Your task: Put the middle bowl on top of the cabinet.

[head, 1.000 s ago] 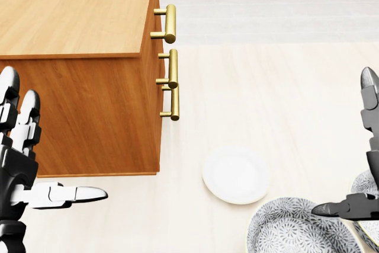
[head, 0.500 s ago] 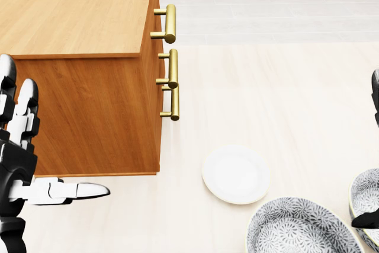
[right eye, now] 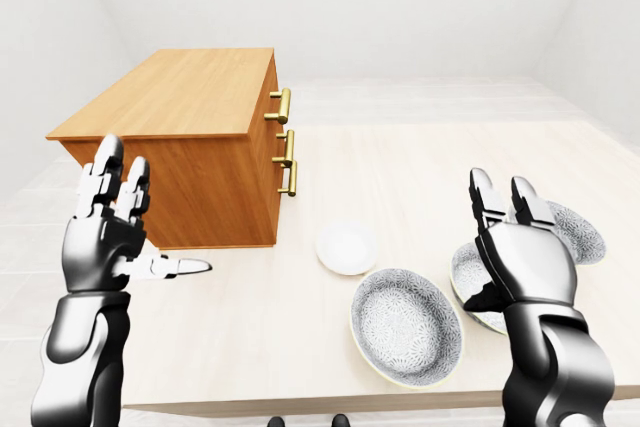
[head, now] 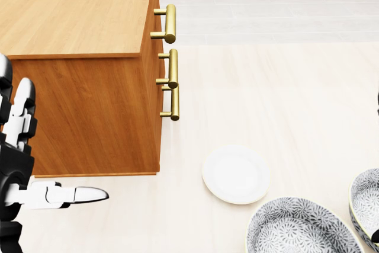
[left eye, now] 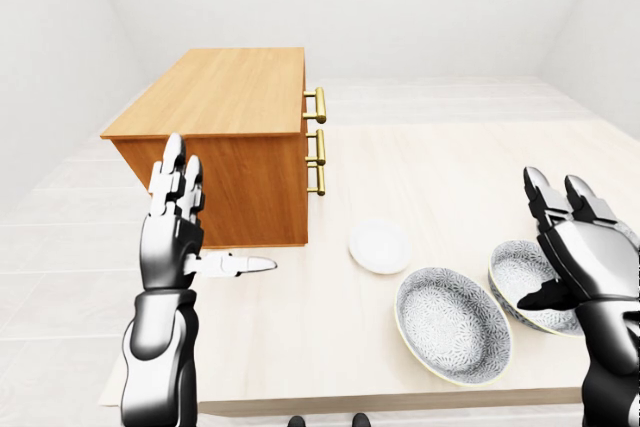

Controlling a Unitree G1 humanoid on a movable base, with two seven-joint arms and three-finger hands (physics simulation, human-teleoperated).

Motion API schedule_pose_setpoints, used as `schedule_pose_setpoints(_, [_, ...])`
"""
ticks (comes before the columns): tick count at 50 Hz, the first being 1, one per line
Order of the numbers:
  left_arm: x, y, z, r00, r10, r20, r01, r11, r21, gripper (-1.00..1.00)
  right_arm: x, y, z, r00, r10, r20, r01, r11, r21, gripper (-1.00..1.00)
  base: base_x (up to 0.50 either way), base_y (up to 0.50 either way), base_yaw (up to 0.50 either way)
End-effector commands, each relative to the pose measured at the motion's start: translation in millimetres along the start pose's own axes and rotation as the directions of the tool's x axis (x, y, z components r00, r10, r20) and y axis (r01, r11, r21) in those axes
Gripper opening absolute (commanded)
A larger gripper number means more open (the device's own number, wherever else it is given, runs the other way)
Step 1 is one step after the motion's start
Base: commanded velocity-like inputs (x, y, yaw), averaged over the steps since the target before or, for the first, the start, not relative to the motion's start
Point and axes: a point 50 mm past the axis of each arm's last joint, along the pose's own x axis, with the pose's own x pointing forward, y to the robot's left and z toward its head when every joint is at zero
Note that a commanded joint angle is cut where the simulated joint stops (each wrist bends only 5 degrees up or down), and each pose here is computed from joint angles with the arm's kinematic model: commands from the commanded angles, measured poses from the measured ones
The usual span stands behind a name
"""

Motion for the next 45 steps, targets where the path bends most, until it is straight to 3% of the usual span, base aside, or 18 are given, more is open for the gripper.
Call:
schedule_pose_setpoints(1, [-3.1,2,-1,1.0,0.003,-0.01,-0.003,1.0,0.0,1.0,3,12,-6,0.998,0.038,-0.047,-0.04,0.998,-0.046,1.0,0.0,0.0,0.0])
schedule_pose_setpoints(45, [-3.3,2,1,1.0,0.013,-0.001,-0.013,1.0,0.0,1.0,-10,41,-38,0.963,0.153,-0.22,-0.184,0.974,-0.128,1.0,0.0,0.0,0.0])
